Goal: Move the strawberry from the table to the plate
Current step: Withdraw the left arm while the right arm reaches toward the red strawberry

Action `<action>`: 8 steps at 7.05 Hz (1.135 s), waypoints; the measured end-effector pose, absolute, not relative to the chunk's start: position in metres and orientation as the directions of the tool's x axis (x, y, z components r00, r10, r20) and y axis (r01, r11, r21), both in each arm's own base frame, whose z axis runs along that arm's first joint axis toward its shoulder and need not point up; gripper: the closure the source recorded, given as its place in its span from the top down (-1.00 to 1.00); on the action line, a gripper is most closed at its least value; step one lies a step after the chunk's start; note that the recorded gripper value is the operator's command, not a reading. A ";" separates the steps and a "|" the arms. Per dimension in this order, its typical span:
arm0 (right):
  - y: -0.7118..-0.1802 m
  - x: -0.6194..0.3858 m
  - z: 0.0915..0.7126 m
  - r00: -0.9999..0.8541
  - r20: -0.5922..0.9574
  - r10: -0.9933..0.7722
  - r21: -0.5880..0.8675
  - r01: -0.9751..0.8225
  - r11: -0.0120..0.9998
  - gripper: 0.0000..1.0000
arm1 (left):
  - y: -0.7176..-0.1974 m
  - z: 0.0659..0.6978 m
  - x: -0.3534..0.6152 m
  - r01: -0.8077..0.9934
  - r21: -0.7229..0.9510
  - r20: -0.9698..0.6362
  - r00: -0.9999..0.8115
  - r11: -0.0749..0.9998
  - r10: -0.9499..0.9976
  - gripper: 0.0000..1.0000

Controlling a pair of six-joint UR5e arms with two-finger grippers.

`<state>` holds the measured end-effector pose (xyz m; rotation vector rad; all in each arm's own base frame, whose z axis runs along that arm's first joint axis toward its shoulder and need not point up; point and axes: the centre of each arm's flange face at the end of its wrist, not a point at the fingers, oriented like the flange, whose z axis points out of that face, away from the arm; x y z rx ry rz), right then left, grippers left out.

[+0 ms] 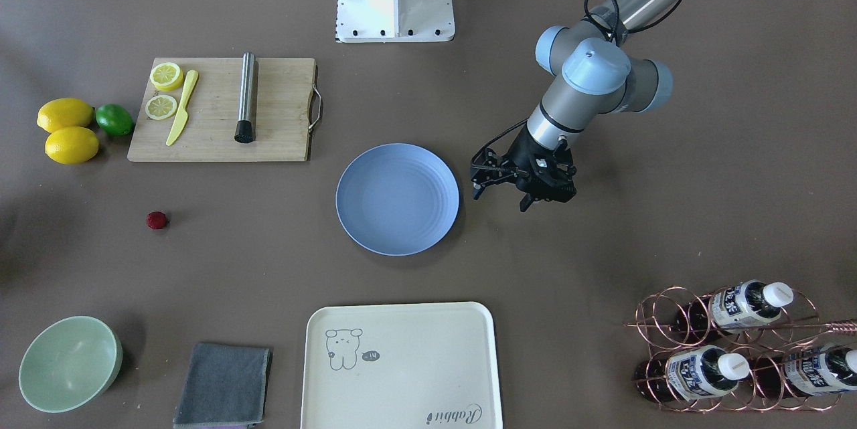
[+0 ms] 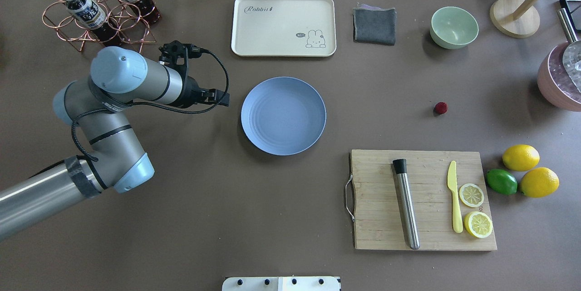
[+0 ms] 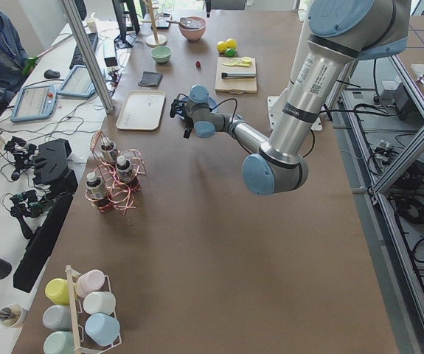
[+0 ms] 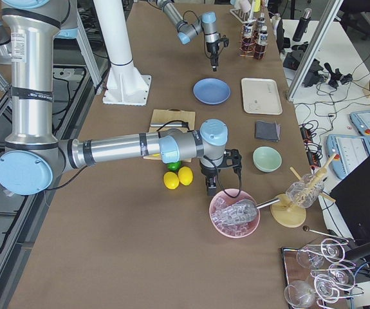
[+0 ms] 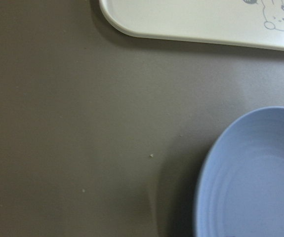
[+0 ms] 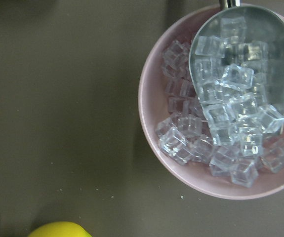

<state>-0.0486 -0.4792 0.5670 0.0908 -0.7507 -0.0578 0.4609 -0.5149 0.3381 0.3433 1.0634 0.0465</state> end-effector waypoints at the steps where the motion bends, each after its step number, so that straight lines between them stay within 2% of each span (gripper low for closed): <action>1: -0.483 -0.096 0.549 0.727 0.686 -0.033 0.094 -0.044 0.995 1.00 | -0.526 0.357 0.413 0.093 0.319 -0.824 0.518 0.943 0.228 0.97; 5: -0.511 -0.241 0.479 0.702 0.711 0.040 0.080 -0.138 0.987 1.00 | -0.558 0.517 0.130 -0.131 0.444 -0.663 0.617 0.887 0.423 0.98; 8: -0.520 -0.301 0.449 0.692 0.719 0.071 0.066 -0.170 0.983 0.98 | -0.539 0.625 -0.032 -0.082 0.272 -0.731 0.630 0.959 0.261 0.98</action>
